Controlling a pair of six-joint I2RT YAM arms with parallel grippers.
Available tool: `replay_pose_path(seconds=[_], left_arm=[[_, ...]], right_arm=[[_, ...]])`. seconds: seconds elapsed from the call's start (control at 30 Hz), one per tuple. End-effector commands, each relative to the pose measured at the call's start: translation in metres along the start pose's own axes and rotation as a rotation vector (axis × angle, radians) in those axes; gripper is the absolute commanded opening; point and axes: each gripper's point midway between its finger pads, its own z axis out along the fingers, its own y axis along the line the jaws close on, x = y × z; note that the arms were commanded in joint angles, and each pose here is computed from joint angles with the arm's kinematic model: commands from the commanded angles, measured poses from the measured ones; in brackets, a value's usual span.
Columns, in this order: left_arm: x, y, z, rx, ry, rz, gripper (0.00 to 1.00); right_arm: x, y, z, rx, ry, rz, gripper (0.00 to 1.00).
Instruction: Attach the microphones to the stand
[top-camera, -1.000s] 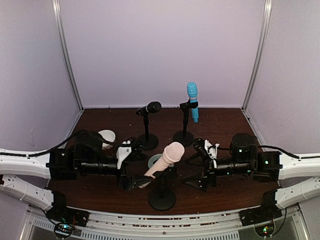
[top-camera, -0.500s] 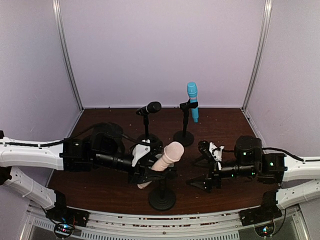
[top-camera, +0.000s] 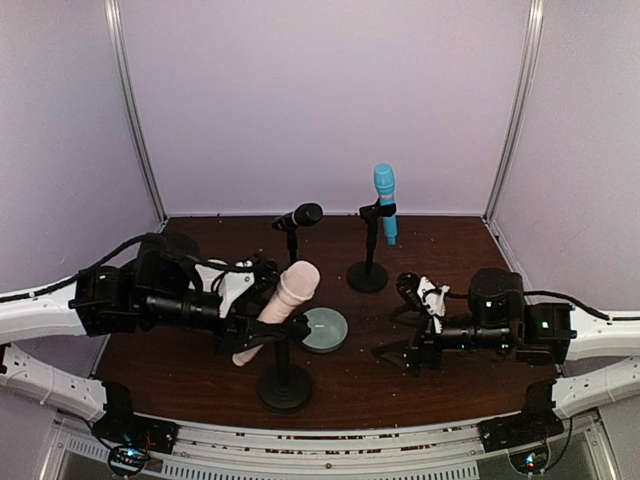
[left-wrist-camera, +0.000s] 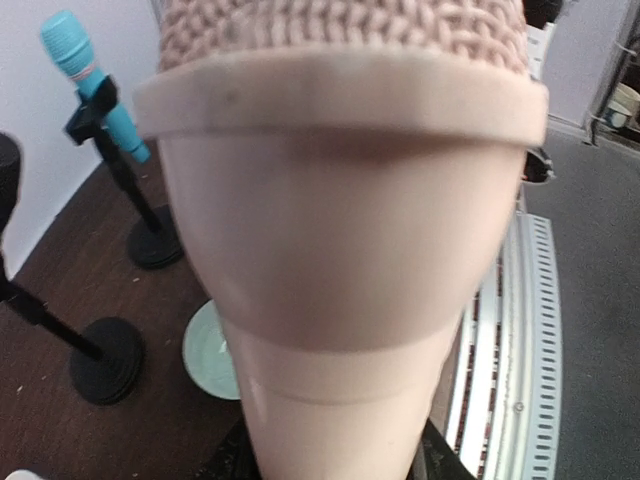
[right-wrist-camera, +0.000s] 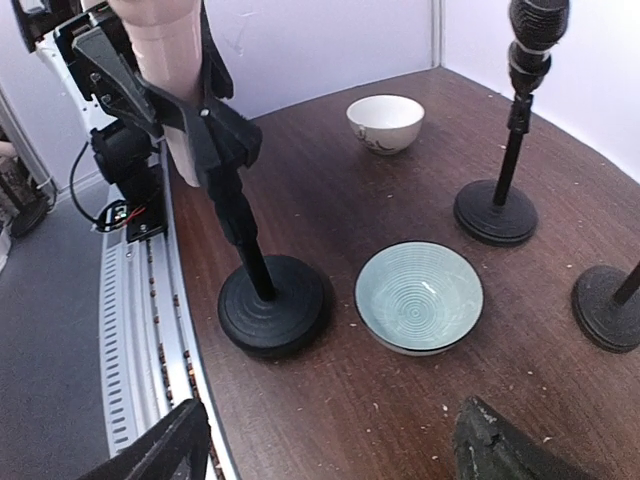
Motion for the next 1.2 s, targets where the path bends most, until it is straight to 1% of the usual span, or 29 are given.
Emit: replay_pose_path(seconds=[0.0,0.13,0.23,0.43,0.5,0.53,0.6,0.7,0.77,0.8,0.83,0.87,1.0,1.03,1.07,1.17], left_arm=[[-0.013,0.061,-0.019,-0.245,-0.098,-0.076,0.28],[-0.017,0.104,-0.027,-0.416,-0.152,-0.105,0.28],[-0.013,0.131,-0.025,-0.476,-0.148,-0.154,0.27],[-0.005,0.146,-0.020,-0.521,-0.145,-0.174,0.27],[-0.003,0.147,-0.023,-0.536,-0.146,-0.171,0.30],[-0.001,0.148,-0.024,-0.544,-0.147,-0.170,0.33],[0.003,0.148,-0.025,-0.552,-0.139,-0.172,0.43],[0.010,0.148,-0.027,-0.564,-0.122,-0.187,0.64],[0.012,0.146,-0.031,-0.567,-0.119,-0.190,0.73],[0.014,0.144,-0.032,-0.561,-0.113,-0.190,0.76],[0.015,0.141,-0.034,-0.554,-0.109,-0.189,0.78],[0.016,0.139,-0.037,-0.549,-0.103,-0.190,0.80],[0.025,0.128,-0.051,-0.525,-0.060,-0.194,0.88],[0.025,0.125,-0.058,-0.528,-0.063,-0.194,0.96],[0.026,0.124,-0.063,-0.532,-0.057,-0.194,0.98],[0.030,0.125,-0.082,-0.585,-0.045,-0.210,0.98]], right_arm=[[-0.019,-0.027,-0.003,0.170,-0.039,0.000,0.85],[-0.025,-0.034,-0.003,0.215,-0.057,0.008,0.85],[-0.027,-0.034,-0.001,0.215,-0.060,0.012,0.85],[-0.032,-0.041,-0.001,0.256,-0.058,0.024,0.86],[-0.033,-0.046,-0.003,0.285,-0.066,0.030,0.86],[-0.034,-0.049,-0.004,0.301,-0.074,0.033,0.86],[-0.035,-0.050,-0.003,0.304,-0.082,0.033,0.86],[-0.033,-0.047,0.003,0.288,-0.067,0.033,0.86],[-0.035,-0.048,0.005,0.294,-0.057,0.035,0.88],[-0.037,-0.055,0.002,0.341,-0.059,0.044,0.89],[-0.037,-0.067,-0.004,0.411,-0.065,0.070,0.98],[-0.039,-0.077,-0.011,0.477,-0.081,0.093,1.00],[-0.047,-0.098,-0.033,0.592,-0.146,0.130,1.00],[-0.050,-0.101,-0.038,0.610,-0.159,0.134,1.00],[-0.054,-0.105,-0.043,0.631,-0.174,0.138,1.00],[-0.064,-0.123,-0.065,0.755,-0.204,0.160,1.00]])
